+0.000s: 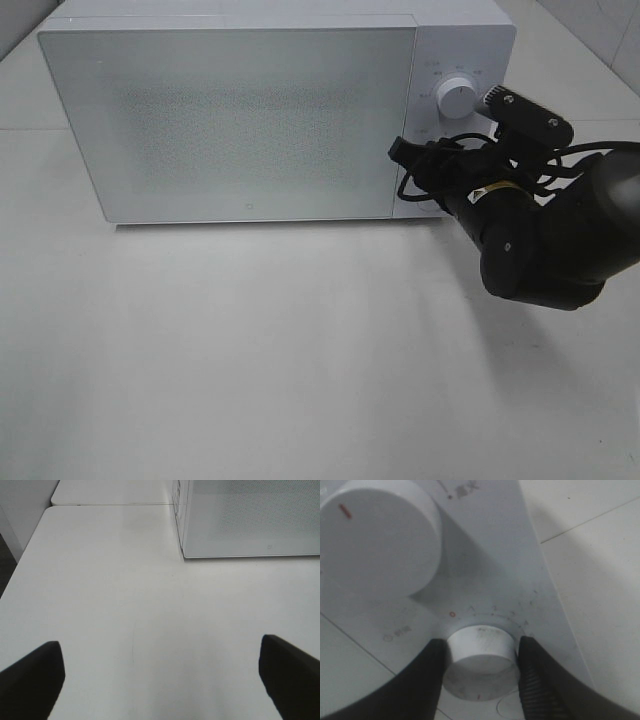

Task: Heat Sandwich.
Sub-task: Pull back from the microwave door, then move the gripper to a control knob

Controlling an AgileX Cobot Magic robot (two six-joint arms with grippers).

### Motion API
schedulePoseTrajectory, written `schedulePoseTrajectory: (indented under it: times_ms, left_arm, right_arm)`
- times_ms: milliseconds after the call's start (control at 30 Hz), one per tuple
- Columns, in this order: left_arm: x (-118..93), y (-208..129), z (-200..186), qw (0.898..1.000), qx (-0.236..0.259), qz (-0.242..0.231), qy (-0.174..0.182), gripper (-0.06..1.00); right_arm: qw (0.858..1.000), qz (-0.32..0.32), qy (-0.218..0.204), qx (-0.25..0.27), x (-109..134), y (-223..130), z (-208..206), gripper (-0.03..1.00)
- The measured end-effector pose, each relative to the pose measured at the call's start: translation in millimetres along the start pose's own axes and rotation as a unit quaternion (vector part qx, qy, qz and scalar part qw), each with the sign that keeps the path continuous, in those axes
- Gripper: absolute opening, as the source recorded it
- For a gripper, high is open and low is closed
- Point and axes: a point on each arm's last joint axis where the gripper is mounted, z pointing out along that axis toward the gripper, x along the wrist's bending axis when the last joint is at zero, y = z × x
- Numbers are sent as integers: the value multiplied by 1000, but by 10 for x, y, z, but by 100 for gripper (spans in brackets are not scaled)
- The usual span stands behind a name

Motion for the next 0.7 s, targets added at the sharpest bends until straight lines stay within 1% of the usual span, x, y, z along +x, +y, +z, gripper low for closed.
schedulePoseTrajectory:
  times_ms: [67, 100, 133, 233, 267, 300, 367, 400, 433, 500, 533, 567, 633, 667, 700]
  left_arm:
    - [0, 0, 0, 1000, 0, 0, 0, 99]
    - [0, 0, 0, 1000, 0, 0, 0, 99]
    - [0, 0, 0, 1000, 0, 0, 0, 99]
    - [0, 0, 0, 1000, 0, 0, 0, 99]
    - [0, 0, 0, 1000, 0, 0, 0, 99]
    - [0, 0, 0, 1000, 0, 0, 0, 99]
    - [0, 0, 0, 1000, 0, 0, 0, 99]
    - [0, 0, 0, 1000, 0, 0, 0, 99]
    - [0, 0, 0, 1000, 0, 0, 0, 99]
    - [0, 0, 0, 1000, 0, 0, 0, 99]
    - [0, 0, 0, 1000, 0, 0, 0, 99]
    - [0, 0, 0, 1000, 0, 0, 0, 99]
    - [0, 0, 0, 1000, 0, 0, 0, 99]
    - [0, 0, 0, 1000, 0, 0, 0, 99]
    - [0, 0, 0, 1000, 0, 0, 0, 99]
  right_arm:
    - [999, 33, 0, 0, -2, -2, -2, 44]
    - [998, 63, 0, 0, -5, -2, -5, 44]
    - [998, 63, 0, 0, -5, -2, -5, 44]
    - [994, 109, 2, -1, -7, -6, -6, 44]
    - [994, 109, 2, -1, -7, -6, -6, 44]
    - [990, 143, 3, -2, -12, -11, -9, 44]
    - [985, 174, 5, -3, -14, -15, -9, 44]
    - [978, 207, 6, -4, -16, -15, -10, 44]
    - [978, 207, 6, -4, -16, -15, -10, 44]
    - [972, 233, 6, -4, -17, -16, -12, 44]
    - [965, 262, 6, -4, -17, -16, -12, 44]
    - [965, 262, 6, -4, -17, -16, -12, 44]
    - [958, 286, 6, -4, -17, -16, -12, 44]
    - [954, 299, 6, -4, -17, -16, -12, 44]
    - [947, 320, 6, -4, -18, -15, -12, 44]
